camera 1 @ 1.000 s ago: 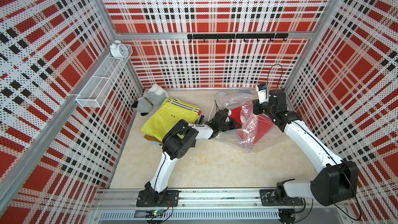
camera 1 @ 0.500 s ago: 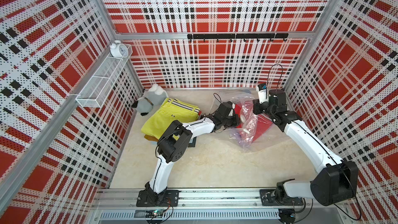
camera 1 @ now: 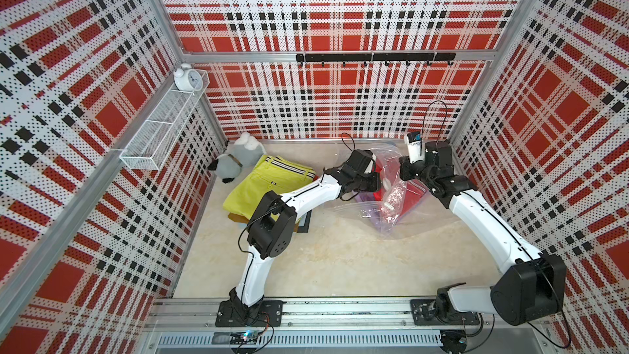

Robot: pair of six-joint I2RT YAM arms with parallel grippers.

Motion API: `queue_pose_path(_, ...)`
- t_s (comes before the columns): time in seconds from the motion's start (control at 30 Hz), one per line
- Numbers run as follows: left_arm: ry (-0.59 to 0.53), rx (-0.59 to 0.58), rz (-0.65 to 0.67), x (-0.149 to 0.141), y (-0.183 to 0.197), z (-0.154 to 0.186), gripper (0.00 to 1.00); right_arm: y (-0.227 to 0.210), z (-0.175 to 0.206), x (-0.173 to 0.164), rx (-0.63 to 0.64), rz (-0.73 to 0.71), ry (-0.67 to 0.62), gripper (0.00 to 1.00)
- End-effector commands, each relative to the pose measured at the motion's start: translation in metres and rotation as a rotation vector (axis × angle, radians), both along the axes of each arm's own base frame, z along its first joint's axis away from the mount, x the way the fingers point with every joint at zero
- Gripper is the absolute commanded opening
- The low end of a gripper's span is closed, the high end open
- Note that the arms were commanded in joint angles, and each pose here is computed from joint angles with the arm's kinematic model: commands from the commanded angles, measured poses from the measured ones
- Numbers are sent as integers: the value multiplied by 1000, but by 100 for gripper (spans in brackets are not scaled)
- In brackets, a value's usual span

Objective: Take the trousers out of the vacuum bag
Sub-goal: Take out the trousers from the vacuum bag.

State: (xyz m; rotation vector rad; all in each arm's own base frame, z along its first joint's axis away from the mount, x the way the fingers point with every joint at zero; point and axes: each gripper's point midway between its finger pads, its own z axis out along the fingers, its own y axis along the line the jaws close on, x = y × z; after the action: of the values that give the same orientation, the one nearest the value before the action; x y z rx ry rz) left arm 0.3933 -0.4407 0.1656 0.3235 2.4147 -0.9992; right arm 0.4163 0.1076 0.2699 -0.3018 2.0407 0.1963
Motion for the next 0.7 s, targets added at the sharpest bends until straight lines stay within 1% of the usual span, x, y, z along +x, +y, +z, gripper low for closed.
queue_pose_path(0.0,-238,-108,-37,0,-3,104,0,0,-6,2,6,2,14,0)
queue_pose_path(0.17,-280,-70,-87,-22,-4,108,0,-2,2,9,17,-23,-3,0)
queue_pose_path(0.37,-288,-34,-52,-30,17,107,0,-6,-2,15,10,-58,5,0)
queue_pose_path(0.47,-294,-44,-14,-23,35,117,0,-6,-5,15,10,-55,13,0)
queue_pose_path(0.67,-309,-56,81,11,83,131,0,-9,-10,7,-2,-59,21,0)
